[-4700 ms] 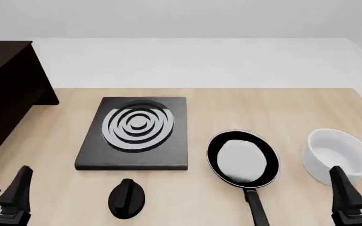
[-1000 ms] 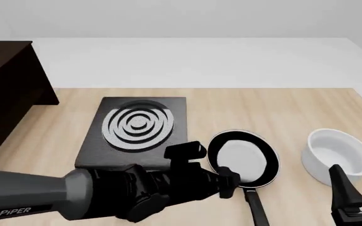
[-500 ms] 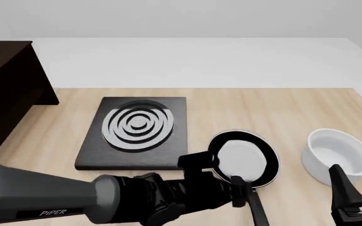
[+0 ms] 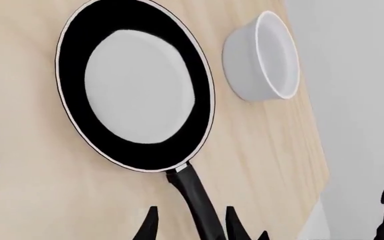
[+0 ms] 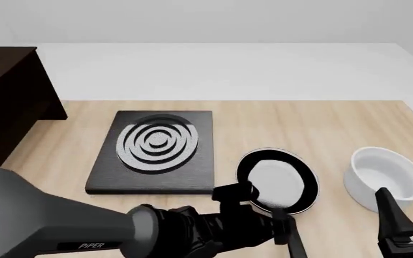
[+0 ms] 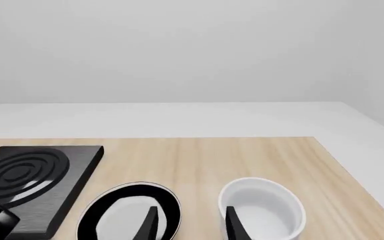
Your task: Put the frying pan under the cabinet shelf.
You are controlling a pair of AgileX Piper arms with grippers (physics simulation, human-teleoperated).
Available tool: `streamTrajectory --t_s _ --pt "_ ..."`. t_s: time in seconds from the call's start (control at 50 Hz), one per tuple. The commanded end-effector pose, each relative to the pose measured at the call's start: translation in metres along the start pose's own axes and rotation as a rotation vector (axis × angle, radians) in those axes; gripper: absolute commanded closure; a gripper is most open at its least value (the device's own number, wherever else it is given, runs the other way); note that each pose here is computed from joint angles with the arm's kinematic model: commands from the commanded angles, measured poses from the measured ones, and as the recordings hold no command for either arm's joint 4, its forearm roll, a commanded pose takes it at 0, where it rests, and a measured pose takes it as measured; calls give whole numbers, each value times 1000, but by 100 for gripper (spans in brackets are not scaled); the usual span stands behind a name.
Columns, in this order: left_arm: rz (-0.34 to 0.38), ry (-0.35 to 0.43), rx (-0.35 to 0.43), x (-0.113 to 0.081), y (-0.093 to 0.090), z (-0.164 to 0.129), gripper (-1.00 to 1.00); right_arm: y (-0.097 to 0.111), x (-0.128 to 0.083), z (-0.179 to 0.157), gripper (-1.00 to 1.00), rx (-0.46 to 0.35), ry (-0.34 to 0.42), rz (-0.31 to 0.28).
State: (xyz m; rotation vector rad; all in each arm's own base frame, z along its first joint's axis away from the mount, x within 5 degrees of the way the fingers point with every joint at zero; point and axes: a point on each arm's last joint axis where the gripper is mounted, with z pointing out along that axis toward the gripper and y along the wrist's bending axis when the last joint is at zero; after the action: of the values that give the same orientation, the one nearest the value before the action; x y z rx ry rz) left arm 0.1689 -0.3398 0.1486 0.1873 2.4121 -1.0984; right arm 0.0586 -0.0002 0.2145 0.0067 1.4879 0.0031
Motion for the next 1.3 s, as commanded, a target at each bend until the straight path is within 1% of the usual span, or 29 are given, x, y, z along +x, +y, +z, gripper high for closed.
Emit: streamTrajectory --t_s 0.02,0.16,0.3,0.44,0.66,0.9,1.12,1.3 --pt "5 6 4 4 -1 10 -100 0 0 0 -100 0 0 0" --pt "-16 11 7 11 4 18 -100 0 0 0 -100 0 0 0" --pt "-29 15 19 16 4 22 -100 0 0 0 -100 0 0 0" --pt "-53 27 45 30 4 23 -100 0 0 0 -100 0 0 0" --pt "-60 29 69 35 0 28 -100 0 0 0 -100 0 0 0" --pt "-66 16 74 31 -1 35 -100 0 0 0 -100 0 0 0" --pt "-78 23 83 38 1 46 -100 0 0 0 -100 0 0 0" --pt "-105 30 89 46 6 53 -100 0 0 0 -100 0 0 0"
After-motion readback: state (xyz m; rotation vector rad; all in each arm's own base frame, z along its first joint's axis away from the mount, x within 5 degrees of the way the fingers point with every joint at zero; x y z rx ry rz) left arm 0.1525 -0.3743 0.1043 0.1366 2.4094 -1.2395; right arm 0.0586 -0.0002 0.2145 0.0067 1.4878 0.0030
